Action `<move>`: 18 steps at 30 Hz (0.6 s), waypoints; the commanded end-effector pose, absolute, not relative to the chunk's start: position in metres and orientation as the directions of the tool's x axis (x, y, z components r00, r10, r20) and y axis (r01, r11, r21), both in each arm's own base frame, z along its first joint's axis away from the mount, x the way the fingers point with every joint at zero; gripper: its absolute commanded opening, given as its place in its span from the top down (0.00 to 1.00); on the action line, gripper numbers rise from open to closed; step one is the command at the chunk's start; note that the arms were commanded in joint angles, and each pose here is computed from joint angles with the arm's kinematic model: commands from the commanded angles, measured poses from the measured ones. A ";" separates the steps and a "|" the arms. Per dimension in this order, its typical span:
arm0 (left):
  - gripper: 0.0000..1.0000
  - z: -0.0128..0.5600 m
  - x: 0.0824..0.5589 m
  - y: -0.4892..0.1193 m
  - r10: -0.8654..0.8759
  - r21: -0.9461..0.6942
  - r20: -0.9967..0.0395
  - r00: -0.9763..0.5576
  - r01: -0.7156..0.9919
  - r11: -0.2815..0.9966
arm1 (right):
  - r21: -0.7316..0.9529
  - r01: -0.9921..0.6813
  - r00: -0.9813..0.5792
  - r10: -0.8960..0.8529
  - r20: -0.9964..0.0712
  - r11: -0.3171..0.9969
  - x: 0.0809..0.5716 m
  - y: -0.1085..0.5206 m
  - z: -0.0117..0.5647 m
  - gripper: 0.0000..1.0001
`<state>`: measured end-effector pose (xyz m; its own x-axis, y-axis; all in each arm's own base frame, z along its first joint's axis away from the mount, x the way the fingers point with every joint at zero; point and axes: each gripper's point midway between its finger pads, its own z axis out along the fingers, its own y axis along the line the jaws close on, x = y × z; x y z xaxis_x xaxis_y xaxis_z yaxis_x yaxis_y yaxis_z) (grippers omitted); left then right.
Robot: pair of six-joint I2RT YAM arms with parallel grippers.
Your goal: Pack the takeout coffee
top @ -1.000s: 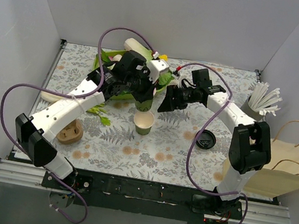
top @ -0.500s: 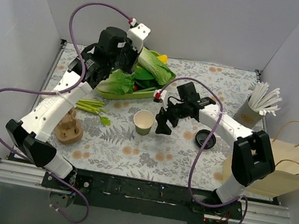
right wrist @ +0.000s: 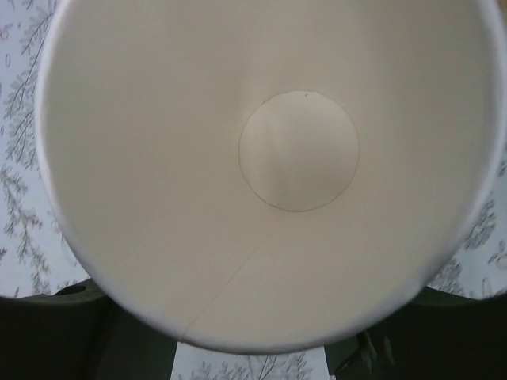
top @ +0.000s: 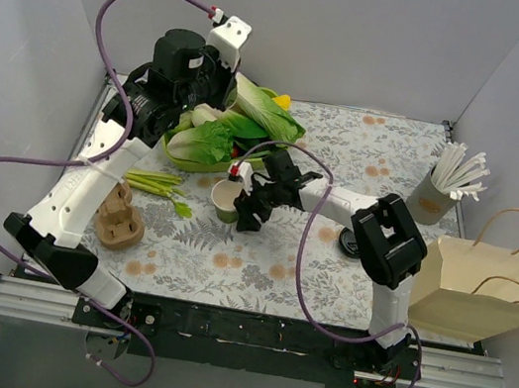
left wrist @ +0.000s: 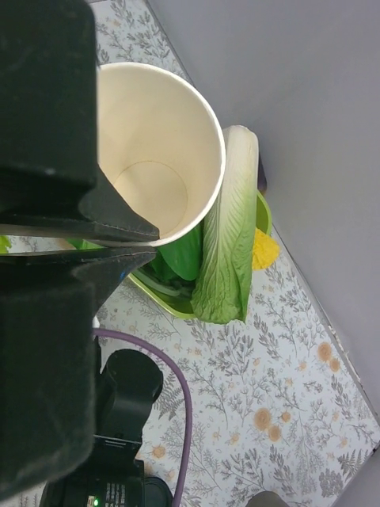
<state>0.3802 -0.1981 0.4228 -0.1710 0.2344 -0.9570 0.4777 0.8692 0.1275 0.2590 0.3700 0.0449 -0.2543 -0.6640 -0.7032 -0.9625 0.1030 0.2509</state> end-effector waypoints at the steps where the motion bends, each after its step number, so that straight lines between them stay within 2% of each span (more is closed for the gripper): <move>1: 1.00 0.431 0.369 -0.184 0.216 0.116 -0.962 -0.167 0.467 0.877 | 0.209 -0.972 -0.232 -0.549 -0.803 0.104 0.287 0.426 0.076 0.34; 5: 1.00 0.430 0.367 -0.181 0.214 0.111 -0.961 -0.174 0.467 0.877 | 0.262 -0.955 -0.297 -0.508 -0.809 0.141 0.291 0.462 0.071 0.35; 13: 1.00 0.419 0.366 -0.183 0.220 0.103 -0.956 -0.196 0.479 0.872 | 0.257 -0.961 -0.270 -0.502 -0.822 0.097 0.280 0.501 0.068 0.34; 18: 1.00 0.422 0.366 -0.187 0.228 0.105 -0.956 -0.184 0.509 0.854 | 0.226 -0.960 -0.280 -0.535 -0.797 0.166 0.289 0.484 0.069 0.24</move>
